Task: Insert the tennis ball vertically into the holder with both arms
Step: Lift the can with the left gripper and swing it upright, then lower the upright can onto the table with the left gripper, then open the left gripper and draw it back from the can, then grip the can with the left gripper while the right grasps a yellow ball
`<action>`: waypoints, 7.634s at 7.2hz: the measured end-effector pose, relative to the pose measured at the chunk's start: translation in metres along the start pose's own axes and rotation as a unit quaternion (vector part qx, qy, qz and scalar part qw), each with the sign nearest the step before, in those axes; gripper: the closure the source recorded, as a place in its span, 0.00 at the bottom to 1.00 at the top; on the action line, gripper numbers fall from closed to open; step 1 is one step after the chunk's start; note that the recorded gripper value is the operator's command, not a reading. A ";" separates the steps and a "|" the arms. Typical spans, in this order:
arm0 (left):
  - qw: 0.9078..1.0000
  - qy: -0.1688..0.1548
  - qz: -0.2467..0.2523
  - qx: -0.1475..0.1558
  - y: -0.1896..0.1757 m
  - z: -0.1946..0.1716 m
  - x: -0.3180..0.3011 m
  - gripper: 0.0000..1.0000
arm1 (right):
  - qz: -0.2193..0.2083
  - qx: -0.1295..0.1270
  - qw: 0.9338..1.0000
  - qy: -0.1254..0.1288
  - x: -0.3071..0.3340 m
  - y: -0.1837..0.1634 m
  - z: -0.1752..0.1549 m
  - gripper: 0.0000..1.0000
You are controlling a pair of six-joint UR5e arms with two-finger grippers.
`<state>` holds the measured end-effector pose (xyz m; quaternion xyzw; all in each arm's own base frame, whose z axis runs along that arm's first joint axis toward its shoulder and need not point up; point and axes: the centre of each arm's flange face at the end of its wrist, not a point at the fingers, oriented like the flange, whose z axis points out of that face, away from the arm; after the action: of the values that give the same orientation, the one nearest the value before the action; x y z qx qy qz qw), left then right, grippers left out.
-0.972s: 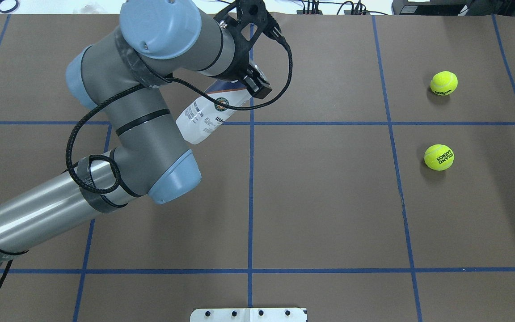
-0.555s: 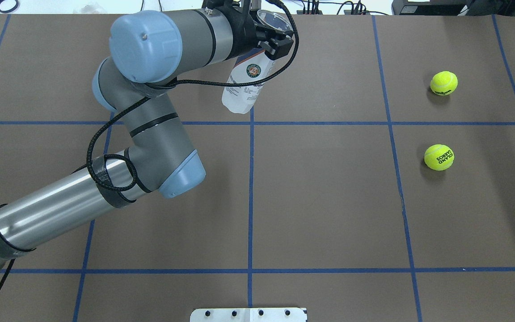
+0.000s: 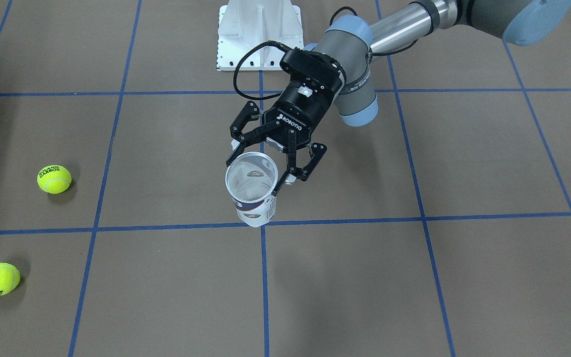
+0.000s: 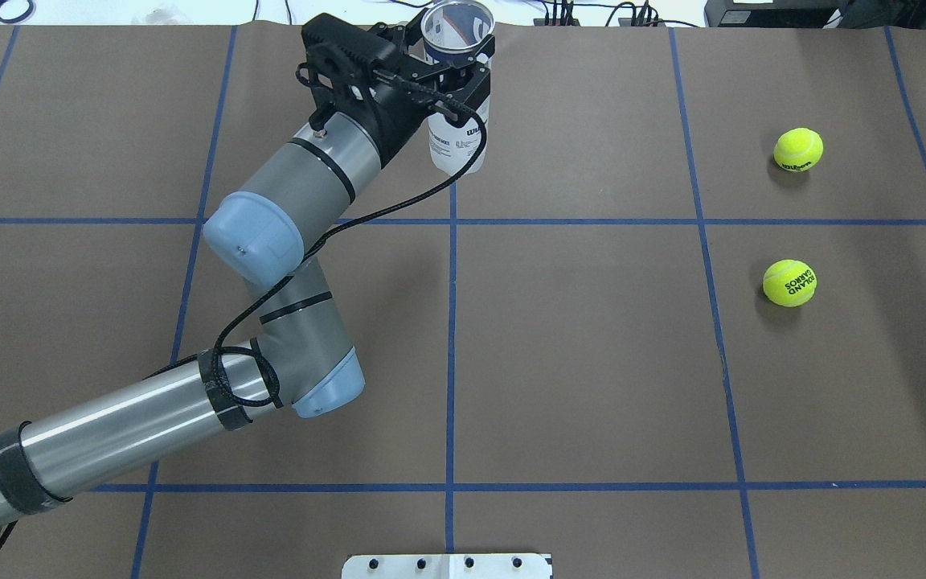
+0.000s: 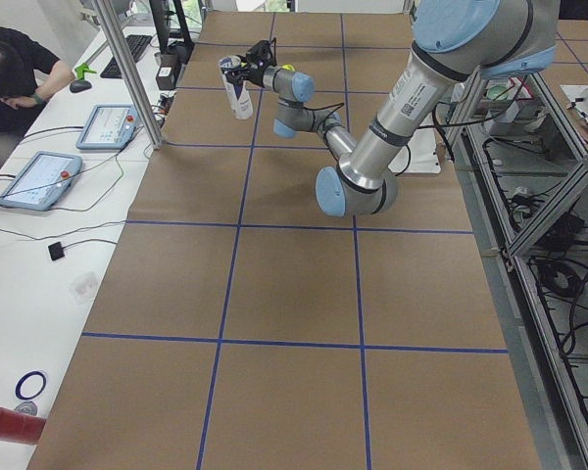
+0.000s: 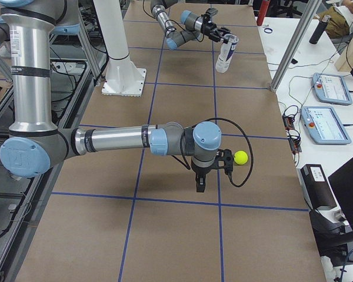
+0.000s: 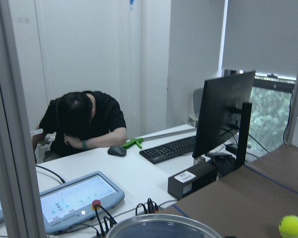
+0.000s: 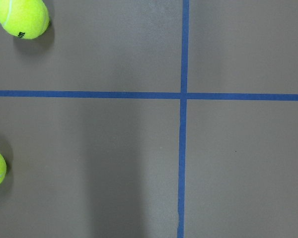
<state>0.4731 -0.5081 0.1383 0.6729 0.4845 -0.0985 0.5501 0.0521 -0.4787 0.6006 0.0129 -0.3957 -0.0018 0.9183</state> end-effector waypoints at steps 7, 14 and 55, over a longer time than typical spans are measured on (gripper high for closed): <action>0.999 0.012 0.040 0.009 0.092 -0.059 -0.011 0.42 | 0.000 0.000 1.000 0.000 0.000 0.000 0.000 0.00; 0.999 0.003 0.033 0.005 0.118 -0.059 0.004 0.39 | 0.000 0.001 1.000 0.000 -0.001 -0.001 0.000 0.00; 0.948 0.034 0.025 -0.316 0.129 -0.136 -0.032 0.01 | -0.059 -0.025 0.998 0.002 -0.272 0.000 0.154 0.00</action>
<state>0.5008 -0.4022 0.2941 0.4795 0.4923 0.0967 0.7200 -0.2467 -0.4789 0.5093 0.0135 -0.3923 -0.0658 0.9174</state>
